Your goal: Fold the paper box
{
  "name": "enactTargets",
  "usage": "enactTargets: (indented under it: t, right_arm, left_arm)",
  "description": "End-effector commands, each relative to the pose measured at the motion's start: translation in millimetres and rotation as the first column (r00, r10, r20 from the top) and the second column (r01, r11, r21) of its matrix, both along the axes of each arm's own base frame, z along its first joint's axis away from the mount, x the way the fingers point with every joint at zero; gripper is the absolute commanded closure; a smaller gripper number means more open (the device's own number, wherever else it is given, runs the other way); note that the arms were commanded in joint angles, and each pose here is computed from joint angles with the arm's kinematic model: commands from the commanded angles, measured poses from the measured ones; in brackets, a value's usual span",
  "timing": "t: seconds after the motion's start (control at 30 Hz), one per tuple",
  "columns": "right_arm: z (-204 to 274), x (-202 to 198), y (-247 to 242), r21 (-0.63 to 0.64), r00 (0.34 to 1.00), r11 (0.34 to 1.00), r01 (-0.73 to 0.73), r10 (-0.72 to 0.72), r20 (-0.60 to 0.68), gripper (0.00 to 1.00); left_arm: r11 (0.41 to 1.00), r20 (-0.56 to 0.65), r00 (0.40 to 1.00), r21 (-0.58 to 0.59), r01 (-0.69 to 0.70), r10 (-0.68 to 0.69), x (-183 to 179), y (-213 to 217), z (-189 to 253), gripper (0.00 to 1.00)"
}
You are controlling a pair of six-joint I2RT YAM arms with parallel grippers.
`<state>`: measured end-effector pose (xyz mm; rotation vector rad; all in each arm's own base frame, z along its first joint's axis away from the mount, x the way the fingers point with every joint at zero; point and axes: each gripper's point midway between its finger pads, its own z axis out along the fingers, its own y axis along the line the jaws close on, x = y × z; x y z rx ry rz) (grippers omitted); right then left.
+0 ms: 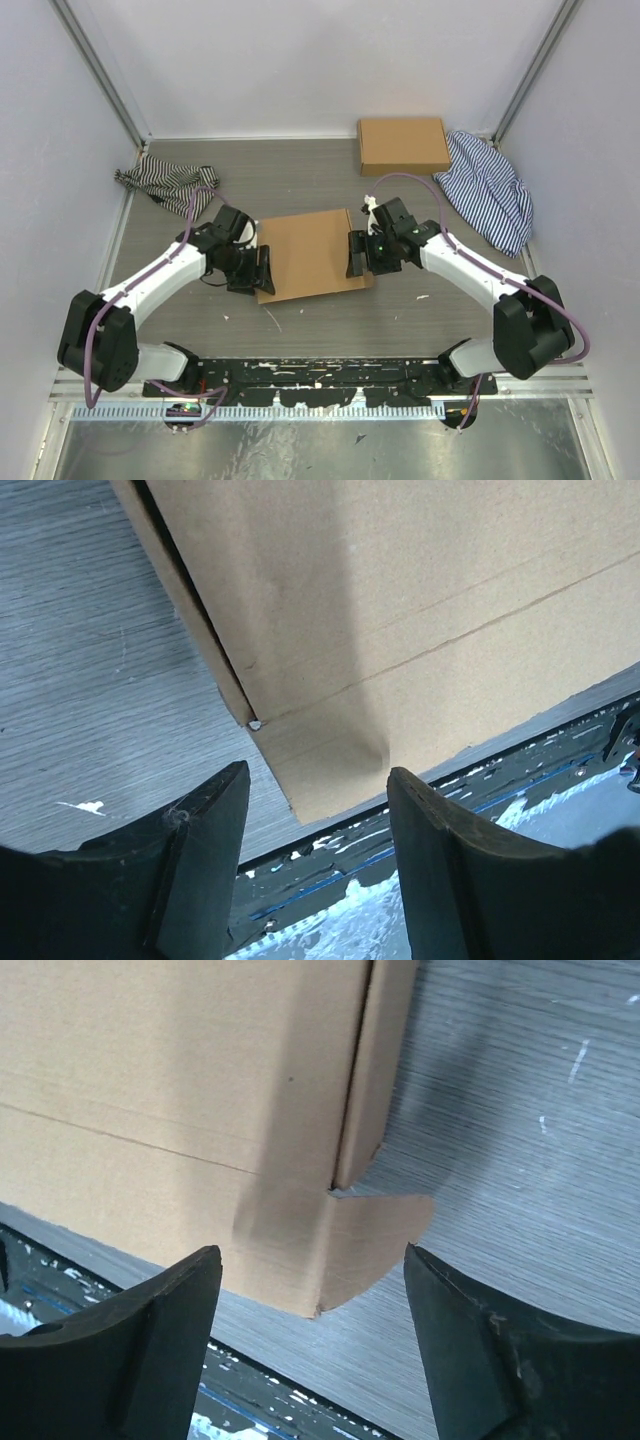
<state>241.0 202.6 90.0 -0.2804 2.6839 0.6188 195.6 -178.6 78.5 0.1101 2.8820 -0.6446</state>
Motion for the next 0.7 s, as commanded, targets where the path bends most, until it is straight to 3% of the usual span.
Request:
enactTargets:
  t: [0.0, 0.2, 0.67]
  right_arm:
    - [16, 8, -11, -0.027, 0.995, 0.999, 0.044, -0.041, 0.093, 0.19]
    - [18, 0, 3, 0.047, 0.997, 0.999, -0.022, 0.019, 0.075, 0.2]
    - [0, -5, 13, 0.074, 0.998, 0.995, -0.062, 0.06, 0.022, 0.19]
  left_arm:
    - [1.0, 0.038, 0.999, 0.009, -0.016, 0.016, 1, 4, 9, 0.35]
    - [0.998, 0.042, 0.998, -0.036, -0.049, 0.05, 1, -1, 6, 0.34]
    - [0.994, 0.006, 0.998, -0.088, -0.059, 0.059, -3, -10, -6, 0.35]
